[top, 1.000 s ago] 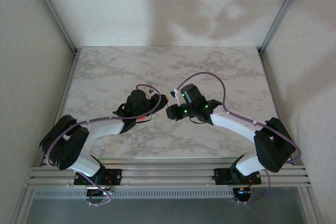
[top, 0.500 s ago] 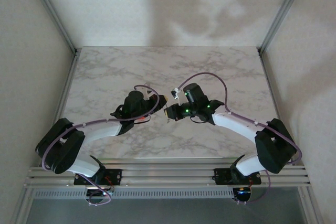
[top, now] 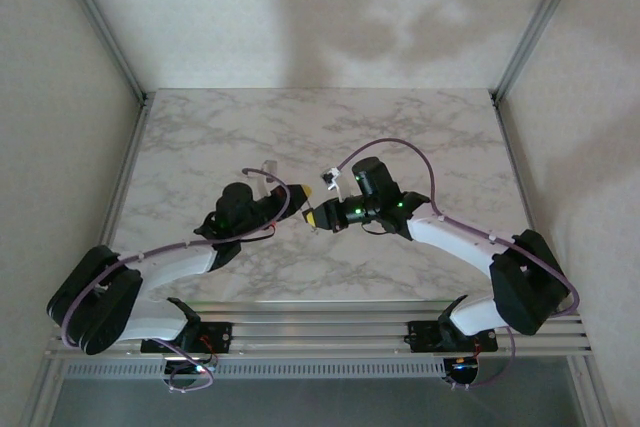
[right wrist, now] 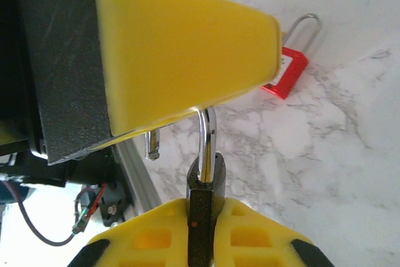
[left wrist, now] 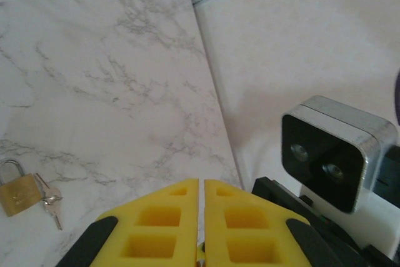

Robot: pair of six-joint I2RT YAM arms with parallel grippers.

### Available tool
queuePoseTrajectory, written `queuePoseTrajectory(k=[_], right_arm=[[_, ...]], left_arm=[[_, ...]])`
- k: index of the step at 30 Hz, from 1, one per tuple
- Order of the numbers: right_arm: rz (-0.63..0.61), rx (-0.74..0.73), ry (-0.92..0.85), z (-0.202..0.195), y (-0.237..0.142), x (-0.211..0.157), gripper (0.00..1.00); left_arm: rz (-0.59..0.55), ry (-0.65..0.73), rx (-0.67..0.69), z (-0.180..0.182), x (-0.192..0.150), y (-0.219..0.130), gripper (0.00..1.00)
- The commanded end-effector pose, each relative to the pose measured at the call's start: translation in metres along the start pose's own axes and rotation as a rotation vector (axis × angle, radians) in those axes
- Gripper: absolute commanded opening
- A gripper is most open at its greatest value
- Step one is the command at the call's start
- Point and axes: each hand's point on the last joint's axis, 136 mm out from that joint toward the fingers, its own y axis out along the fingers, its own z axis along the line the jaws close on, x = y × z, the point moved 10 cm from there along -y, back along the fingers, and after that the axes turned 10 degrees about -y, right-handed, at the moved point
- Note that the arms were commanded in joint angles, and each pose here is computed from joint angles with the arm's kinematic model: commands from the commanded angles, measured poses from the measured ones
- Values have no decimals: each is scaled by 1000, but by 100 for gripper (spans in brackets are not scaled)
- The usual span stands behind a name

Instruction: Lock with the key

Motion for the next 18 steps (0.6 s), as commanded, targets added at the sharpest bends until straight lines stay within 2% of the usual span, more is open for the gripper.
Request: queuePoseTrajectory(k=[1, 18], right_arm=[[-10, 44, 5, 1, -7, -2, 0], [-2, 224, -9, 14, -9, 0, 0]], left_arm=[[-16, 74, -114, -14, 6, -13, 0], [-9, 143, -216, -14, 5, -36, 0]])
